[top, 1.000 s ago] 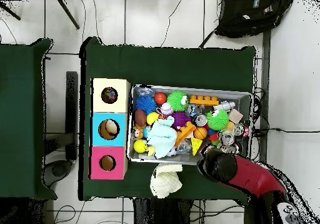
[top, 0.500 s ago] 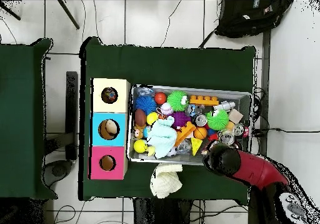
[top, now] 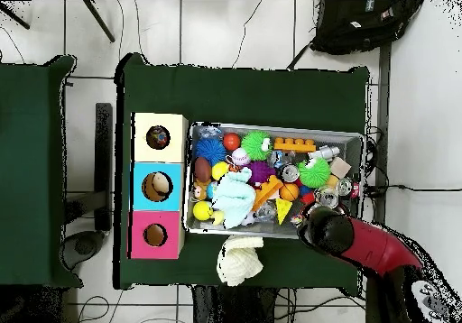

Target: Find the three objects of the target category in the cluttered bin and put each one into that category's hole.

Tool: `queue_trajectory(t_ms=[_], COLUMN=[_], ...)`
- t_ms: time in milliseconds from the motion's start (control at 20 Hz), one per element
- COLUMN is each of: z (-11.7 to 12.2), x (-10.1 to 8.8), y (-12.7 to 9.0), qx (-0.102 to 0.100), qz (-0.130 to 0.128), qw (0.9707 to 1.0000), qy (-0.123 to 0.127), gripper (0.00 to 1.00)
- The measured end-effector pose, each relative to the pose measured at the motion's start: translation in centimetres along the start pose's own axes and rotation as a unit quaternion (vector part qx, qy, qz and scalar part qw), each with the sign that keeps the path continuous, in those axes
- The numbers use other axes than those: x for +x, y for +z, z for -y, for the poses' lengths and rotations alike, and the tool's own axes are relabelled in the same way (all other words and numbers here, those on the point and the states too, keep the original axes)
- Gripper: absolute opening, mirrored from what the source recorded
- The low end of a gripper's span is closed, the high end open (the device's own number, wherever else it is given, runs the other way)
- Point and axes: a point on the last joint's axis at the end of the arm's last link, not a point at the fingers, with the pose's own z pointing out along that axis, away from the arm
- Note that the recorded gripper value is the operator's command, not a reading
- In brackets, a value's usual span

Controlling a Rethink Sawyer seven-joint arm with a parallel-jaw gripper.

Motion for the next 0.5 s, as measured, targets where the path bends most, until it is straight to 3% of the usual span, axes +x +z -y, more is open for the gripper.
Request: queue_trajectory(t_ms=[500], z=[0.8], x=[-0.1], y=[-1.2], qx=[-0.006], qz=[0.002], qw=[0.9999], qy=[0.011], gripper=[1.00])
